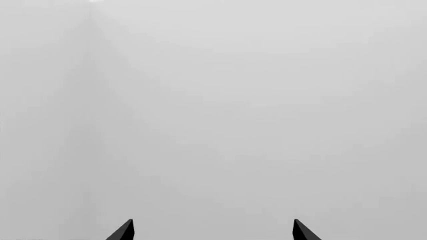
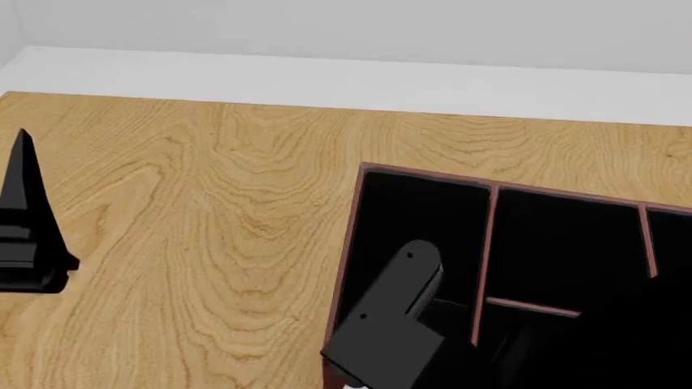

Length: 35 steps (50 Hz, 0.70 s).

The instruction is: Pick up the book and place it in the back compartment of the caddy.

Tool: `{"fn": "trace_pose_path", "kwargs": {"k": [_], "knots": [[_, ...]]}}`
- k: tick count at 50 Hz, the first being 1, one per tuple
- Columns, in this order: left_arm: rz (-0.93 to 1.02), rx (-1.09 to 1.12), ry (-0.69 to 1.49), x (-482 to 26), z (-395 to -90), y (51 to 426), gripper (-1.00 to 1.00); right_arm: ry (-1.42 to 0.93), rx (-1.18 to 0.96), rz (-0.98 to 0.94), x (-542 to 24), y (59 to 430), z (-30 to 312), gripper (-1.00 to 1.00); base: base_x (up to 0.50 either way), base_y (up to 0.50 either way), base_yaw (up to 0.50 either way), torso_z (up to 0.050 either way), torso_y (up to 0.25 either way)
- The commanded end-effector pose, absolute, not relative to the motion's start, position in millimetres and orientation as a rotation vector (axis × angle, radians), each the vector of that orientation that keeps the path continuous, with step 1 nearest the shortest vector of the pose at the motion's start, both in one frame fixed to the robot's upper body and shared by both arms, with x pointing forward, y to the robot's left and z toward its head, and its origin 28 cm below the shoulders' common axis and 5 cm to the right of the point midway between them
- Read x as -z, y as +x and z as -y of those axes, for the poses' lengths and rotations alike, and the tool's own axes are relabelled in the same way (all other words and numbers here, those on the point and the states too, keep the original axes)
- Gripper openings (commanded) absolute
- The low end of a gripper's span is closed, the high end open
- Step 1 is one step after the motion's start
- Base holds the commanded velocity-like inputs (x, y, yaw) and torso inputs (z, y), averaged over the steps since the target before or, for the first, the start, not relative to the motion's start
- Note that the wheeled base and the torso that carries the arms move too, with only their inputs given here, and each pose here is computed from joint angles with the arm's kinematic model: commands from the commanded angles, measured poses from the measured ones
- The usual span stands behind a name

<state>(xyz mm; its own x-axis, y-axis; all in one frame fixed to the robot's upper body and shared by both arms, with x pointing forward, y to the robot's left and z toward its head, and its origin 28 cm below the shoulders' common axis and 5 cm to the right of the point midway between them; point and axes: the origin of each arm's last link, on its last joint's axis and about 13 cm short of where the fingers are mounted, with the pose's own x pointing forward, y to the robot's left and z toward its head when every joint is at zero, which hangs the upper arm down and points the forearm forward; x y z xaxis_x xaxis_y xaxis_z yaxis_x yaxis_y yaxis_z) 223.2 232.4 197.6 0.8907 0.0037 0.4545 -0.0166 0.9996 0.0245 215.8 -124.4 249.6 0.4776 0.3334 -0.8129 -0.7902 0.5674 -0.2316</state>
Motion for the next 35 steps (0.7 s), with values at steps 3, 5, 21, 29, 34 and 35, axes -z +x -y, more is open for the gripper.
{"fn": "trace_pose_path", "kwargs": {"k": [3, 5, 21, 29, 34, 35], "knots": [[0.464, -0.009, -0.003, -195.6, -234.2, 229.1, 1.00, -0.742, -0.683, -0.700, -299.9, 212.5, 141.2, -1.00, 0.00, 0.00, 0.00, 0.000, 0.000], [0.463, -0.012, -0.004, -194.8, -234.9, 230.0, 1.00, -0.761, -0.684, -0.685, -307.7, 210.9, 143.4, -1.00, 0.00, 0.00, 0.00, 0.000, 0.000], [0.487, 0.025, -0.027, -193.5, -236.9, 235.1, 1.00, -0.802, -0.641, -0.557, -351.6, 221.0, 166.3, -1.00, 0.00, 0.00, 0.00, 0.000, 0.001], [0.462, 0.009, -0.022, -189.0, -240.2, 238.0, 1.00, -0.852, -0.636, -0.533, -371.5, 222.3, 176.2, -1.00, 0.00, 0.00, 0.00, 0.000, 0.001], [0.464, -0.002, -0.033, -192.3, -238.3, 243.6, 1.00, -0.872, -0.626, -0.491, -378.1, 228.8, 184.2, -1.00, 0.00, 0.00, 0.00, 0.000, 0.000], [0.464, 0.000, -0.031, -193.0, -237.4, 244.4, 1.00, -0.874, -0.626, -0.501, -377.9, 230.8, 185.7, -1.00, 0.00, 0.00, 0.00, 0.000, 0.000]]}}
